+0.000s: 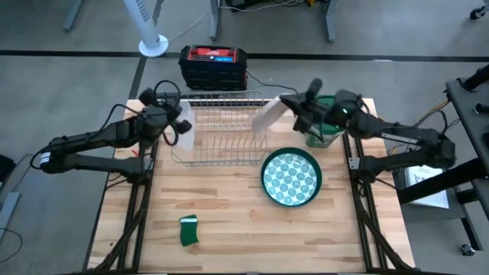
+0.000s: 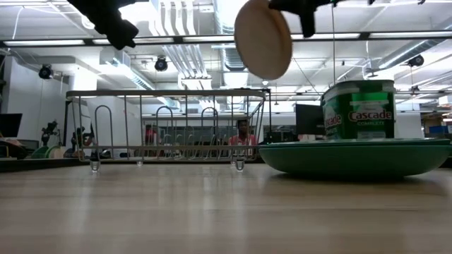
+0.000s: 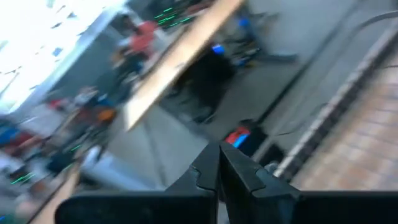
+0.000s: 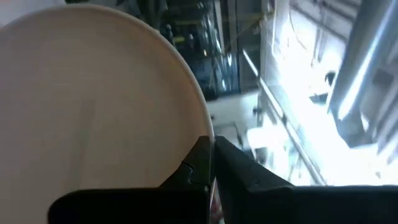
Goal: Sort dishes
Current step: Put the white plate on the dish rack
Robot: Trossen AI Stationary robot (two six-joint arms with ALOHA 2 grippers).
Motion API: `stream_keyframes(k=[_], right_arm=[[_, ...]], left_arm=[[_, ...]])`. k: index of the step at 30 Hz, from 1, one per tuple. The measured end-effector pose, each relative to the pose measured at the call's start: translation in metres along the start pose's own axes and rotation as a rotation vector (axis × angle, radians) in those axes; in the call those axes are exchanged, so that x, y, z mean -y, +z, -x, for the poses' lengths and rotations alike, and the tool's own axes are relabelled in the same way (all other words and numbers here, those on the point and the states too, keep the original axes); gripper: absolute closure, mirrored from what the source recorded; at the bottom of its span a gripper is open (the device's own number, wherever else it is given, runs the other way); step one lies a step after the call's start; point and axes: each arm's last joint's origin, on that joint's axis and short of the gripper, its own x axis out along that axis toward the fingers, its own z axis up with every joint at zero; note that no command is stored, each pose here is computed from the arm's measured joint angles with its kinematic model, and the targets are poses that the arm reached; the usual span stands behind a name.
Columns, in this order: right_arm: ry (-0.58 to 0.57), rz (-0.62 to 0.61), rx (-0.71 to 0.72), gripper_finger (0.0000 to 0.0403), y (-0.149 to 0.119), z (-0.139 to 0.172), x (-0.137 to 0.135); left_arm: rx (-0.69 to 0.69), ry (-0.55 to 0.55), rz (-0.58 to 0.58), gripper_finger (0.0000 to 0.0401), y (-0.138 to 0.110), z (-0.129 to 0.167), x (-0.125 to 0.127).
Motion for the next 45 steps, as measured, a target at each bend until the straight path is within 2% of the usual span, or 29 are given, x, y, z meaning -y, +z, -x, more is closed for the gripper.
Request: stream_keyframes(k=[4, 8, 11, 16, 21, 26, 31, 34, 36, 45], right_arm=[[-0.001, 0.061, 0.024, 0.0403, -0.020, -0.031, -0.010], [0.006, 0.112, 0.126, 0.0403, -0.029, -0.061, -0.018], [-0.021, 0.154, 0.154, 0.0403, -0.037, -0.084, -0.018], [-0.015, 0.232, 0.241, 0.0403, -0.048, -0.124, -0.020], [-0.001, 0.238, 0.383, 0.0403, -0.057, -0.161, -0.027], [-0.006, 0.243, 0.458, 0.0403, -0.058, -0.186, -0.032], [-0.029, 0.281, 0.513, 0.0403, -0.058, -0.202, -0.049], [-0.087, 0.427, 0.526, 0.0403, -0.060, -0.209, -0.063], [-0.107, 0.482, 0.527, 0.0403, -0.061, -0.215, -0.072], [-0.082, 0.473, 0.598, 0.0403, -0.047, -0.233, -0.088]], left_arm=[[-0.029, 0.060, -0.010, 0.0401, -0.001, 0.000, -0.002], [-0.056, 0.065, -0.057, 0.0401, -0.005, 0.000, -0.001], [-0.083, 0.111, -0.084, 0.0401, -0.007, 0.000, -0.002], [-0.122, 0.210, -0.090, 0.0401, -0.008, 0.001, -0.004], [-0.178, 0.354, -0.099, 0.0401, -0.009, 0.002, -0.008], [-0.246, 0.493, -0.150, 0.0401, -0.014, 0.004, -0.011], [-0.259, 0.493, -0.194, 0.0401, -0.019, 0.006, -0.011], [-0.262, 0.493, -0.204, 0.0401, -0.020, 0.006, -0.011], [-0.262, 0.492, -0.207, 0.0401, -0.021, 0.006, -0.011], [-0.262, 0.491, -0.206, 0.0401, -0.021, 0.006, -0.011]])
